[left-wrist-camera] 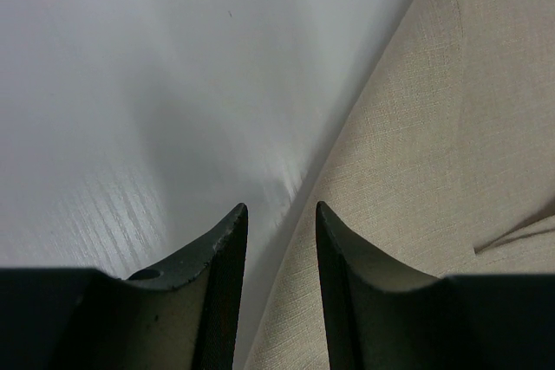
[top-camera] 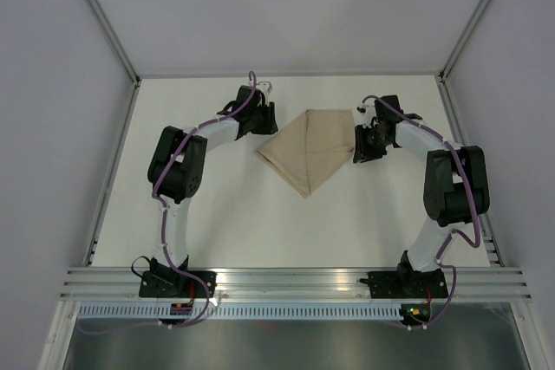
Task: Fold the napkin, place the utensils inside, and roll it up
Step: Fold the napkin
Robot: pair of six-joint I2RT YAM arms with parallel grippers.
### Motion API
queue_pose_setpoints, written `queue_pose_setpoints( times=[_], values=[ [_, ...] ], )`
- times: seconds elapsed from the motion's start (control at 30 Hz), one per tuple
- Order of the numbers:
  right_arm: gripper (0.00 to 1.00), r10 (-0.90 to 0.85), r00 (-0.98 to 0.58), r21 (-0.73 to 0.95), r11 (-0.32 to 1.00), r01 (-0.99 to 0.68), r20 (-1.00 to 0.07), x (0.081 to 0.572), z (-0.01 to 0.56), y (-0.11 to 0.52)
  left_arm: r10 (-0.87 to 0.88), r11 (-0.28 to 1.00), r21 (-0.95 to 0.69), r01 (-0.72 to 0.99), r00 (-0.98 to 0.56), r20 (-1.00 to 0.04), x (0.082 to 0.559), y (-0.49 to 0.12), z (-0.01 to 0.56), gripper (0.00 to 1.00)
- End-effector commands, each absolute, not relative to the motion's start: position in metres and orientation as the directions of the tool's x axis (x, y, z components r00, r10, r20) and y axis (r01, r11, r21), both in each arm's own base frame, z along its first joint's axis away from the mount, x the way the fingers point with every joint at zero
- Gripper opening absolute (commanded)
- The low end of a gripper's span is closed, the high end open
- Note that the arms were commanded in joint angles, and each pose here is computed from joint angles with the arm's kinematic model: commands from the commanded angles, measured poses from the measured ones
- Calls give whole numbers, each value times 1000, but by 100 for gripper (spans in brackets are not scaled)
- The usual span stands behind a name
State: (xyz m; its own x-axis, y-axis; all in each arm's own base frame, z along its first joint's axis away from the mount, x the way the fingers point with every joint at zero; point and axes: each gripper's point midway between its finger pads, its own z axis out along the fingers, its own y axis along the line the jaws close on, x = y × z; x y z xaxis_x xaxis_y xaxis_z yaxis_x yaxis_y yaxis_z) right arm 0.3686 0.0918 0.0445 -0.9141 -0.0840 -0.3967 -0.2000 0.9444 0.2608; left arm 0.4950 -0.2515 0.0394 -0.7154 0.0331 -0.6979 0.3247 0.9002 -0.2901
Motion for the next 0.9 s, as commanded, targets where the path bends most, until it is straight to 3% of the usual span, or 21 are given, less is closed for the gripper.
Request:
queue_pose_setpoints(
  times=[0.0,0.87],
  values=[
    [33,-73,-917,247,952,-182,-393,371,39,89,-6,907,-302,293,-709,-705,504,-252,51,43],
    [32,-62,-932,250,955,-160,-357,389,15,96,-21,919,-321,231,-781,-624,475,-240,18,41]
  ],
)
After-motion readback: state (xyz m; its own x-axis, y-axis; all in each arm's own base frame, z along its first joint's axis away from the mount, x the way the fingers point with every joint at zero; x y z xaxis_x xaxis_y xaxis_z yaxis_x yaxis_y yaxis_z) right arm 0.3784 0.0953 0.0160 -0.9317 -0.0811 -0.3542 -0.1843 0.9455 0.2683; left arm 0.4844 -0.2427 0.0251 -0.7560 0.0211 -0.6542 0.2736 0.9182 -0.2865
